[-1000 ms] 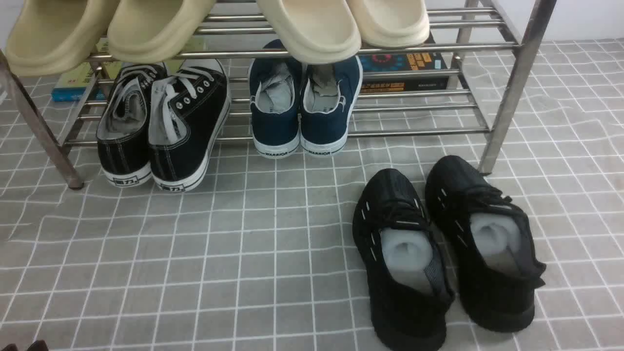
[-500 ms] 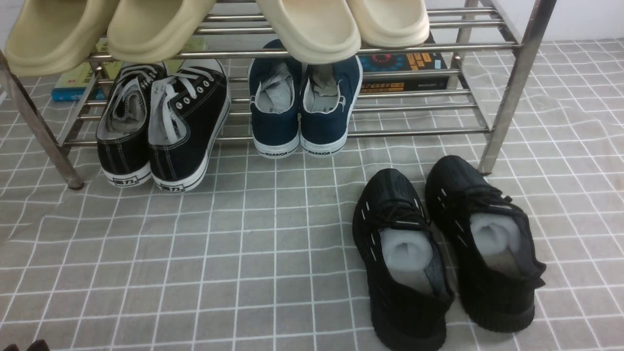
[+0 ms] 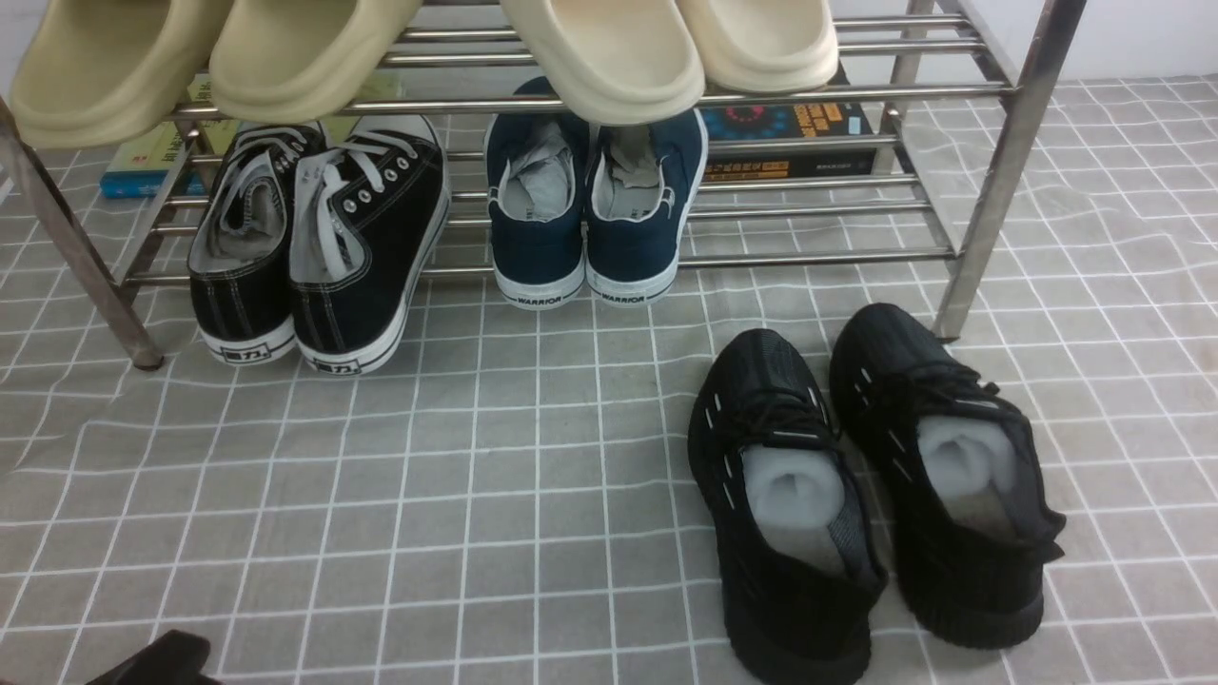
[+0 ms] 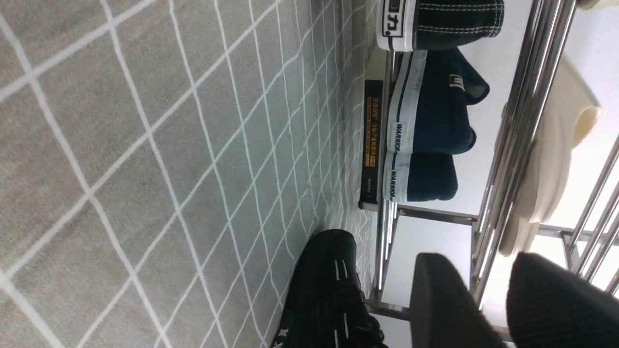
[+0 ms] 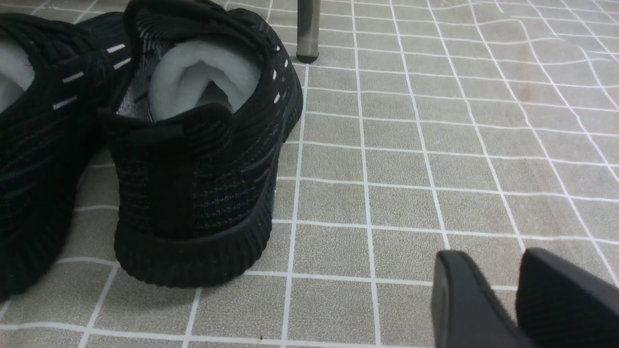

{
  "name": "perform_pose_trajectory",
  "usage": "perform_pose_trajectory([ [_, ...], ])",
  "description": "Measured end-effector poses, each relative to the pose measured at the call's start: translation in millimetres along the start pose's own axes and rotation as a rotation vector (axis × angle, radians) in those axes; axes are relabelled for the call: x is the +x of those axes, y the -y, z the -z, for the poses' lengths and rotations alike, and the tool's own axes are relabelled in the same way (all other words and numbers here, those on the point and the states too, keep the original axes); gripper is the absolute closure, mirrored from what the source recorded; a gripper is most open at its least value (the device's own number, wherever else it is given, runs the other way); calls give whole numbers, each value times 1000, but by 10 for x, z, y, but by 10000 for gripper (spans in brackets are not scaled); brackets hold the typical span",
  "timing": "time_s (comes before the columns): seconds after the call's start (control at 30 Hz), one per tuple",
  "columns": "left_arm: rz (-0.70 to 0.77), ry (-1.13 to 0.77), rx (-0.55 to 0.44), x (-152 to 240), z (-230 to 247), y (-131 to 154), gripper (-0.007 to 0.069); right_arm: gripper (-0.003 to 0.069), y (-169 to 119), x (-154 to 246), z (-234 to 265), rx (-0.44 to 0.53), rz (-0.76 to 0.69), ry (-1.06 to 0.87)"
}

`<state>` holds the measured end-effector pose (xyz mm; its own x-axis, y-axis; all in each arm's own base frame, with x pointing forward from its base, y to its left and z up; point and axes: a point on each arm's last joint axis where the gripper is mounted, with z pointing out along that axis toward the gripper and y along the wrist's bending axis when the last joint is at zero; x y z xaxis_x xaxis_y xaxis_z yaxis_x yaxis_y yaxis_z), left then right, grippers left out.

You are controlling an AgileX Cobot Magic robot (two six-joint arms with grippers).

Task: Take the shoes off the shelf with your hand from the grey coffee tablecloth.
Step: 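Grasp the leftmost shoe on the bottom shelf of the shoe rack with the left gripper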

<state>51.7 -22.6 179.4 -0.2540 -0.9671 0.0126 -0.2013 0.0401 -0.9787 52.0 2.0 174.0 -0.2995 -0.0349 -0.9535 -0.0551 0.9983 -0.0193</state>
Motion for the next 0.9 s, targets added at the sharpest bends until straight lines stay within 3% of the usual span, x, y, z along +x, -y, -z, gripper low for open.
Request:
perform_pose_trajectory([
  [0.07,-14,8,3,-7,-1,1,384,457,0,0,0,0,0,0],
  [0.2,-217,70,35,-59,5,44,392,451,0,0,0,0,0,0],
  [0.33,-516,141,160,-64,148,461,489,445,0,0,0,0,0,0],
  [0.43,-648,171,191,-65,212,769,571,444,0,0,0,0,0,0],
  [0.53,-736,86,25,-89,47,961,622,439,0,0,0,0,0,0],
  [0.67,-815,-23,-220,-184,-280,1071,619,435,0,0,0,0,0,0],
  [0.73,-826,-33,-278,-233,-393,1108,606,432,0,0,0,0,0,0],
  [0.8,-835,-20,-325,-311,-555,1243,571,428,0,0,0,0,0,0],
  [0.9,-824,13,-398,-458,-878,1444,439,424,0,0,0,0,0,0],
])
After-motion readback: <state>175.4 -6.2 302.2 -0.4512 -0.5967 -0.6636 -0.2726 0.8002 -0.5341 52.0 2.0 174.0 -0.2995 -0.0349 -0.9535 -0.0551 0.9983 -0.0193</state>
